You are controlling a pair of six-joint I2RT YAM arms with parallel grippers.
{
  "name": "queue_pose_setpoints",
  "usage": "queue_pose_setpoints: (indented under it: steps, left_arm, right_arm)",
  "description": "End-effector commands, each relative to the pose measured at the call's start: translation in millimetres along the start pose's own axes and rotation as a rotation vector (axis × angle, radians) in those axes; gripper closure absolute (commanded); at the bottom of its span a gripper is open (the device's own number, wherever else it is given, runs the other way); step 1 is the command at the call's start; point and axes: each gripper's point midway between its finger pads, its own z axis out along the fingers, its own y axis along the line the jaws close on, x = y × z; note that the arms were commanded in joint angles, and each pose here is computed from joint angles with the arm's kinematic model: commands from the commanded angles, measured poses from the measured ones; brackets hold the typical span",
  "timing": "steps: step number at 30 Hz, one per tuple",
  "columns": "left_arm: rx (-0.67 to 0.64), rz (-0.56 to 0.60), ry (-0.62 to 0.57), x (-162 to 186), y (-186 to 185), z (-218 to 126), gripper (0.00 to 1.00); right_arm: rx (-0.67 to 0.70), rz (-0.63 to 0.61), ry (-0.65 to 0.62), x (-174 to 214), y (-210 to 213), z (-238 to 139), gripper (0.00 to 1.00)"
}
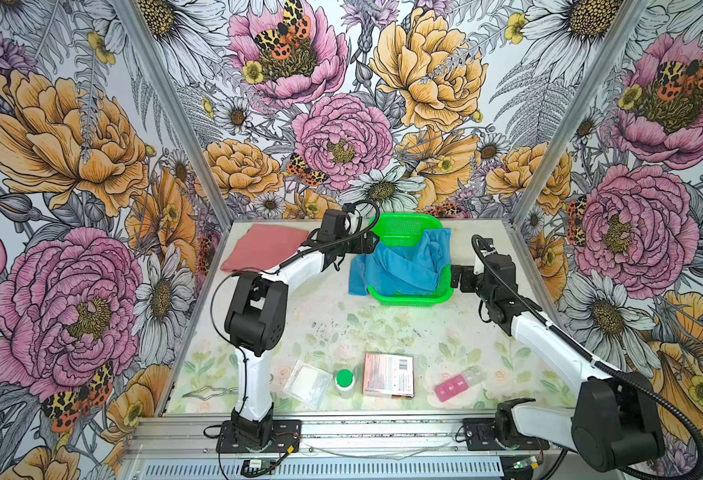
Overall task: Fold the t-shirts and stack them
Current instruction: 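Reach both grippers toward the blue t-shirt in the green basket, then grasp the blue t-shirt with the left gripper and lift it from the basket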
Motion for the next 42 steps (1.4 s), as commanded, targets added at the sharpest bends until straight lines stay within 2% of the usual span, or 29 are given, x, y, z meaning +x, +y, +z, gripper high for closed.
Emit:
queue_pose_setpoints:
  steps: [1,8,11,26,30,34,37,39,42]
  left_arm:
    - [0.089,-0.127,0.090,16,-9,12,0.15]
    - [0.051,-0.142,0.104,25,-3,19,0.44]
    - [0.029,-0.127,0.094,23,-3,17,0.64]
    - [-0.022,-0.058,0.063,2,-6,5,0.64]
    - [-0.024,-0.054,0.074,2,-7,5,0.74]
    - [-0.038,-0.043,0.063,-2,-8,0,0.79]
    - [-0.031,-0.037,0.064,-3,-11,-1,0.88]
    - [-0.023,-0.032,0.060,-6,-15,-3,1.00]
    - [-0.001,-0.009,0.042,-14,-27,-7,1.00]
  right_arm:
    - [-0.029,0.013,0.014,-3,6,-14,0.00]
    - [-0.030,0.008,0.006,-2,5,-24,0.00]
    - [-0.026,0.009,0.011,0,4,-23,0.01]
    - [-0.052,0.012,0.036,5,10,-18,0.00]
    - [-0.057,0.012,0.040,7,11,-18,0.00]
    - [-0.063,0.012,0.041,8,12,-18,0.00]
    - [-0.068,0.007,0.047,10,14,-17,0.00]
    - [-0.074,0.007,0.052,11,15,-16,0.00]
    - [-0.083,0.005,0.054,12,17,-17,0.01]
